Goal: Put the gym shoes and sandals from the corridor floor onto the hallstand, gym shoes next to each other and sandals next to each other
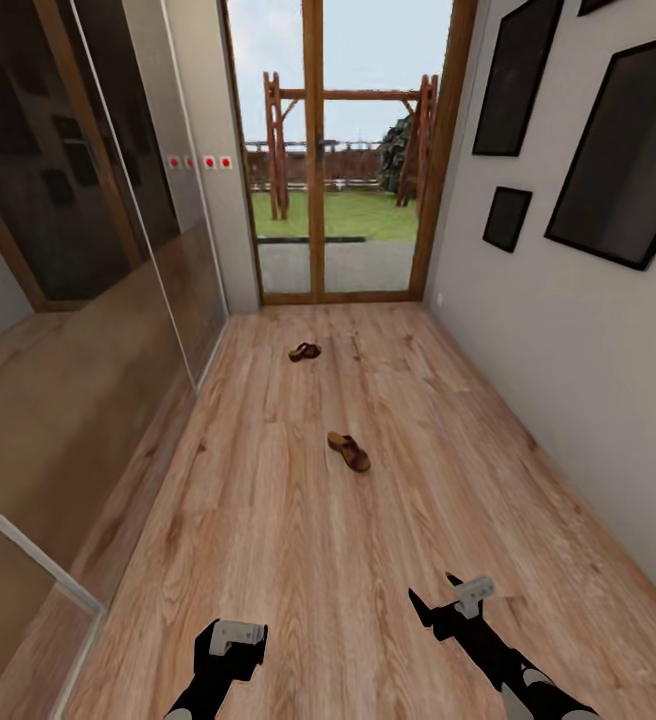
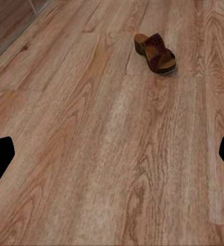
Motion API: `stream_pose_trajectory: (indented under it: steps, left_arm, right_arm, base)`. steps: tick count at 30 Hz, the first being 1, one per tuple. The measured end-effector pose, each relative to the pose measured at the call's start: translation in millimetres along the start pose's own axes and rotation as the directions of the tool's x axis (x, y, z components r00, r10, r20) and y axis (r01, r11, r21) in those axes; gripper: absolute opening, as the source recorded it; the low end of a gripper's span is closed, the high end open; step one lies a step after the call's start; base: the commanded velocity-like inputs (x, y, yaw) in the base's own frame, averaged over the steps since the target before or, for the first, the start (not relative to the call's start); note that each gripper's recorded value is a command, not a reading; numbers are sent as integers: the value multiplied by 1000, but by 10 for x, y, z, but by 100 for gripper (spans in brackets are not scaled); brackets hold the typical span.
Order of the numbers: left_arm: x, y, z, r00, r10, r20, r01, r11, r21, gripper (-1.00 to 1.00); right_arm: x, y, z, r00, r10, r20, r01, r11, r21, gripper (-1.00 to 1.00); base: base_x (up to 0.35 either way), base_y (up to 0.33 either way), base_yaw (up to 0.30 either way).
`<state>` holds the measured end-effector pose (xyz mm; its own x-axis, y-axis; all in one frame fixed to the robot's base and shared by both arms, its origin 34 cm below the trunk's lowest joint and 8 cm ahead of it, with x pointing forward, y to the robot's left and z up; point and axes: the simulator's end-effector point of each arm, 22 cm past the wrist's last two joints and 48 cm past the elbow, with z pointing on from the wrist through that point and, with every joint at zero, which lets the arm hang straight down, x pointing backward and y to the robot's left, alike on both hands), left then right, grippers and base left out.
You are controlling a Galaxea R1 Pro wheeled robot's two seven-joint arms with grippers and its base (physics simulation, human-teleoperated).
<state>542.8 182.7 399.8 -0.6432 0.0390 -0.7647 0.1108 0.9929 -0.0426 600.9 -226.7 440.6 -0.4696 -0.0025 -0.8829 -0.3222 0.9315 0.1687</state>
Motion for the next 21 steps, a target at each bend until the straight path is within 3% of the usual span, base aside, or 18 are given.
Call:
stream_pose_trajectory:
  steps: [9,21]
  left_arm:
    - [1,-3,0,1000,0,0,0,1000,0,100]
    - [1,-1,0,1000,0,0,0,1000,0,100]
  right_arm:
    - [-2,-1,1,1000,-1,0,1,1000,0,100]
    - [-3,-2,1,1000,-1,1,1,1000,0,100]
  base:
    - [310,106,0]
    - [328,15,0]
